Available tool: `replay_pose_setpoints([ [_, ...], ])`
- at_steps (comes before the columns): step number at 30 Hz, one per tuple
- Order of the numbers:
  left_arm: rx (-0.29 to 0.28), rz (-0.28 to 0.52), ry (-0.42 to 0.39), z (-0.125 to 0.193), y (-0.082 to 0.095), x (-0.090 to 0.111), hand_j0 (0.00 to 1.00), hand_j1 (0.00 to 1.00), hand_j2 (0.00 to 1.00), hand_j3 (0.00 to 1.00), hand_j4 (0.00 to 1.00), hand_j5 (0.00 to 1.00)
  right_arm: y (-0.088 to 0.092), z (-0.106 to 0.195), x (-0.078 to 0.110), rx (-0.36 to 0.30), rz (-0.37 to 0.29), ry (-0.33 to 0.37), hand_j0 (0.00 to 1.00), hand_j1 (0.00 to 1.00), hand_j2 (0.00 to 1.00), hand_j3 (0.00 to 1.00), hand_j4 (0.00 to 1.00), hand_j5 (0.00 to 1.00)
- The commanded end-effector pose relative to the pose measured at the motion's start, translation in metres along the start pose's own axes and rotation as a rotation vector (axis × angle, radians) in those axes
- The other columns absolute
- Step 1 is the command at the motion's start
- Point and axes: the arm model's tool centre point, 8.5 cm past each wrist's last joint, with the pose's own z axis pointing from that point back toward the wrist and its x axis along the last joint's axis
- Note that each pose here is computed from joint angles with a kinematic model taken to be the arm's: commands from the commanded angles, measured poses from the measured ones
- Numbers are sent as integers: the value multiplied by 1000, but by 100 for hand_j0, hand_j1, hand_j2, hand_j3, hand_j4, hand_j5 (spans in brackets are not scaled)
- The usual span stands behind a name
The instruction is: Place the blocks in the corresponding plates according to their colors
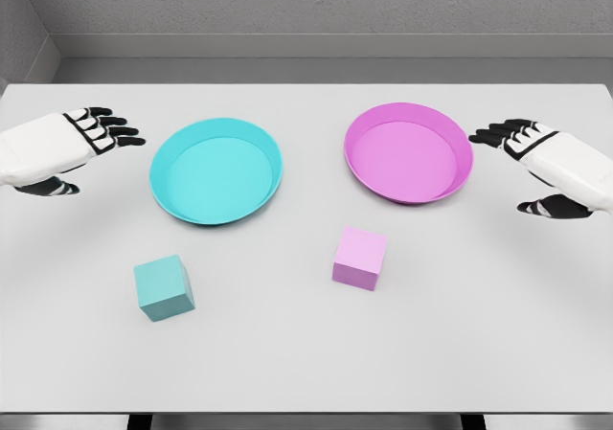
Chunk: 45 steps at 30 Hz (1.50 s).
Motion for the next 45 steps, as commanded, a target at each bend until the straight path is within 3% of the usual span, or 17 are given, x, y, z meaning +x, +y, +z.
replay_pose_setpoints([
  [1,0,1,3,2,1,-1,100,100,100,100,100,100,0,0,0,12,0,1,100,100,100,100,100,100],
  [3,0,1,3,2,1,-1,100,100,100,100,100,100,-7,-1,-1,8,15,-4,100,100,100,100,100,100],
  [5,-22,-11,-5,6,-1,2,100,100,100,100,100,100,-11,-7,0,76,34,-16,100,100,100,100,100,100],
  [7,-84,-55,-34,12,4,10,100,100,100,100,100,100,-9,-12,4,136,44,-39,100,100,100,100,100,100],
  [10,-109,-75,-83,11,4,25,100,100,100,100,100,100,-11,-23,11,187,101,-95,100,100,100,100,100,100],
  [13,-205,-80,-149,13,-9,48,100,100,100,100,100,100,-2,-69,48,355,160,-264,100,100,100,100,100,100],
  [16,-240,-72,-181,12,-17,61,100,100,100,100,100,100,0,-85,61,456,203,-313,100,100,100,100,100,100],
  [22,-214,-33,-226,0,-27,79,100,100,100,100,100,100,-6,-90,68,447,232,-361,100,100,100,100,100,100],
  [24,-202,-15,-242,-6,-32,86,100,100,100,100,100,100,5,-102,83,498,242,-417,100,100,100,100,100,100],
  [25,-228,-20,-247,-7,-34,88,100,100,100,100,100,100,7,-106,88,509,248,-432,100,100,100,100,100,100],
  [29,-221,-7,-257,-11,-37,93,100,100,100,100,100,100,2,-111,92,493,255,-445,100,100,100,100,100,100],
  [31,-224,-5,-260,-11,-39,94,100,100,100,100,100,100,0,-115,96,467,250,-458,100,100,100,100,100,100],
  [34,-242,-5,-263,-11,-41,96,100,100,100,100,100,100,-11,-119,100,329,218,-468,100,100,100,100,100,100],
  [36,-241,-1,-269,-13,-42,98,100,100,100,100,100,100,-15,-120,101,322,231,-483,100,100,100,100,100,100],
  [39,-233,7,-285,-17,-44,104,100,100,100,100,100,100,-11,-118,107,339,243,-534,100,100,100,100,100,100],
  [45,-229,14,-288,-17,-46,106,100,100,100,100,100,100,-4,-115,105,444,281,-534,100,100,100,100,100,100],
])
